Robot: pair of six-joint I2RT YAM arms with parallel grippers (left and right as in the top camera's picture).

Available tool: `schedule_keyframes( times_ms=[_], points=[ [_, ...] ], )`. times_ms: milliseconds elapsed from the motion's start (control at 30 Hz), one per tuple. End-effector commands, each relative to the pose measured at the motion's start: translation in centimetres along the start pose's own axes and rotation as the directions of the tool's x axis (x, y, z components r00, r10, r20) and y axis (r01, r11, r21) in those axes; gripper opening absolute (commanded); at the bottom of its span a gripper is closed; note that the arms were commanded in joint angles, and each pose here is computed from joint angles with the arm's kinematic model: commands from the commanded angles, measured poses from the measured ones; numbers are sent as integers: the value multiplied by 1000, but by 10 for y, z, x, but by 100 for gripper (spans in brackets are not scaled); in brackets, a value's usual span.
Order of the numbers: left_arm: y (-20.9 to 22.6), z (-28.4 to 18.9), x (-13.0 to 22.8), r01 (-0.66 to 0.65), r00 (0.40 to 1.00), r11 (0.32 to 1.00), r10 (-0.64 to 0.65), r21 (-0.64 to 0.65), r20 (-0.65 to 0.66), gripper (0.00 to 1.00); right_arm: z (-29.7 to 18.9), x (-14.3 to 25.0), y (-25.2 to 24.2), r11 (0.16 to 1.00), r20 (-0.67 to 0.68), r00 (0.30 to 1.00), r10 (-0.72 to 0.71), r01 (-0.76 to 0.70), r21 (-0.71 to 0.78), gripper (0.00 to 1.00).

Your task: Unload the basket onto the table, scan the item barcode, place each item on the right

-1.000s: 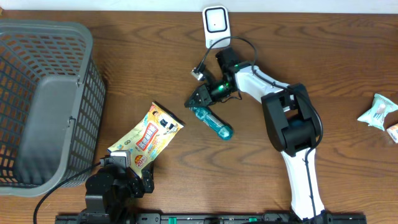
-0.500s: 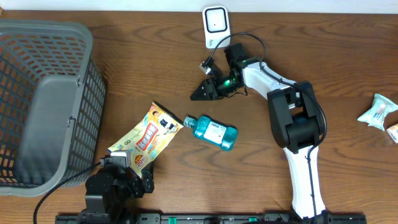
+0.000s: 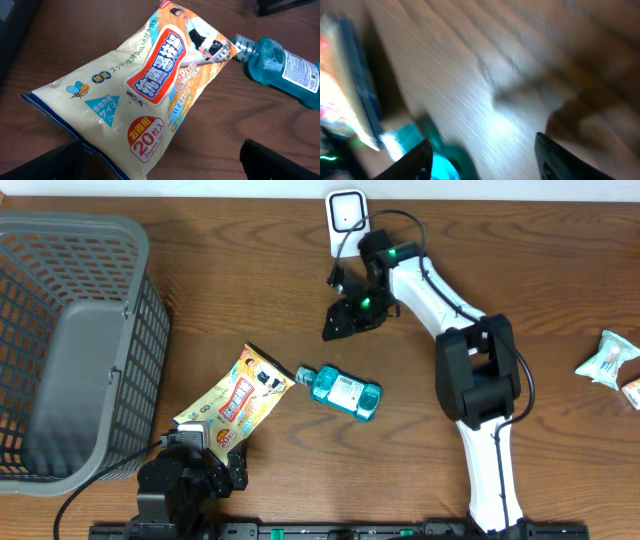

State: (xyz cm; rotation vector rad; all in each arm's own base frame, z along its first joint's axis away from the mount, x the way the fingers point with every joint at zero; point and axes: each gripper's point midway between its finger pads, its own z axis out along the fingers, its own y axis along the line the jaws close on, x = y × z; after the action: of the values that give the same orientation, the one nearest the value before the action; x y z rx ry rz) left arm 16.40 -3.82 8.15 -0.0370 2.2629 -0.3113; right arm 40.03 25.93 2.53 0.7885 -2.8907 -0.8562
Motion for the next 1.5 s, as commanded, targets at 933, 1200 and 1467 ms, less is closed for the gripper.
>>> schedule_keyframes(
  times_ms=[933,1200,1467],
  points=[
    [3,1,8,3,1000,1000,-4,-15,-29,99,67,48,68,728,-348,779,-521,619,294,56],
    [3,1,8,3,1000,1000,-4,-16,-29,99,75,67,46,749,-388,809,-442,571,336,24],
    [3,1,8,4,1000,1000,-4,-15,-29,99,66,53,99,872,-238,865,-442,476,112,9]
  ],
)
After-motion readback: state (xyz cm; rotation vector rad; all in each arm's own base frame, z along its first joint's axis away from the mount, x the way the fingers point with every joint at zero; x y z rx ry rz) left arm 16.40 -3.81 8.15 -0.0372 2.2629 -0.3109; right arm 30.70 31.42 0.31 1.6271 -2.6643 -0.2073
